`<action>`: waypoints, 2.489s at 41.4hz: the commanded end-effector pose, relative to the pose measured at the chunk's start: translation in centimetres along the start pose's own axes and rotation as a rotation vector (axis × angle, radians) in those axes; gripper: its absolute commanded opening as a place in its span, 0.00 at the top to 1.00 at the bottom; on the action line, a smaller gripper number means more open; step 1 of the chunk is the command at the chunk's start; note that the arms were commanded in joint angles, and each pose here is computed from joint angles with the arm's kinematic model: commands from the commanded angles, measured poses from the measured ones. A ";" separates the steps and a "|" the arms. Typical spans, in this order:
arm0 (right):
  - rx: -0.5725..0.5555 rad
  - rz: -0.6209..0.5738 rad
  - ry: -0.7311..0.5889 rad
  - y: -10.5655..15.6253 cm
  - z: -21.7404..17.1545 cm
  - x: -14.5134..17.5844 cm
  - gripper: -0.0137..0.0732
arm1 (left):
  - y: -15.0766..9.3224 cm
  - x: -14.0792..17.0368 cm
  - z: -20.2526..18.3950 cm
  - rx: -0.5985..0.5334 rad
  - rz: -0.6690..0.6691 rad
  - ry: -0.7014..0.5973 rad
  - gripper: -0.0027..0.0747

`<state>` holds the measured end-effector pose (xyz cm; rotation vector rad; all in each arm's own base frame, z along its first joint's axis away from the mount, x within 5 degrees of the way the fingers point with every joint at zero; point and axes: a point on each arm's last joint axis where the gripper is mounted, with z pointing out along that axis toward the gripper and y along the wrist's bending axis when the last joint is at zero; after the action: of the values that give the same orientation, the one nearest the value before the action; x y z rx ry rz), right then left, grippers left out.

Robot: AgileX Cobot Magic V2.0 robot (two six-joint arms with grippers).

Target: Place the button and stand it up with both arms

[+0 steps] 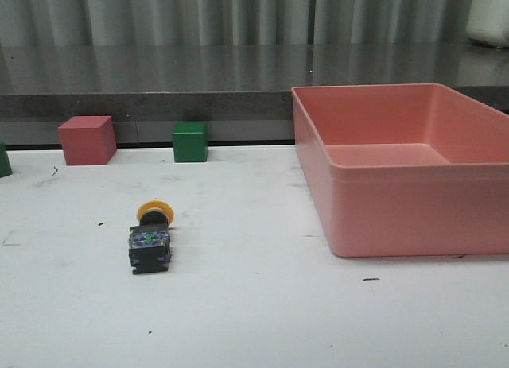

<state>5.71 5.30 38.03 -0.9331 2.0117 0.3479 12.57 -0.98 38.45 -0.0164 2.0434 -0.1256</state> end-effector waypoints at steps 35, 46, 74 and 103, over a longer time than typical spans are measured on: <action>0.016 -0.015 -0.076 -0.2 -0.5 -1.0 0.27 | -12.0 -0.8 18.1 0.233 0.163 0.843 0.16; 0.016 -0.015 -0.076 -0.2 -0.5 -1.0 0.27 | -13.6 0.4 23.8 0.142 0.061 0.964 0.16; 0.016 -0.015 -0.076 -0.2 -0.5 -1.0 0.27 | -14.9 4.7 31.8 0.039 -0.010 1.109 0.16; 0.016 -0.015 -0.076 -0.2 -0.5 -1.0 0.27 | -15.0 6.4 33.5 0.029 -0.011 1.126 0.61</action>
<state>5.70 5.29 38.02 -0.9343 2.0136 0.3470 38.92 -18.71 15.74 0.0849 3.2298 -0.1393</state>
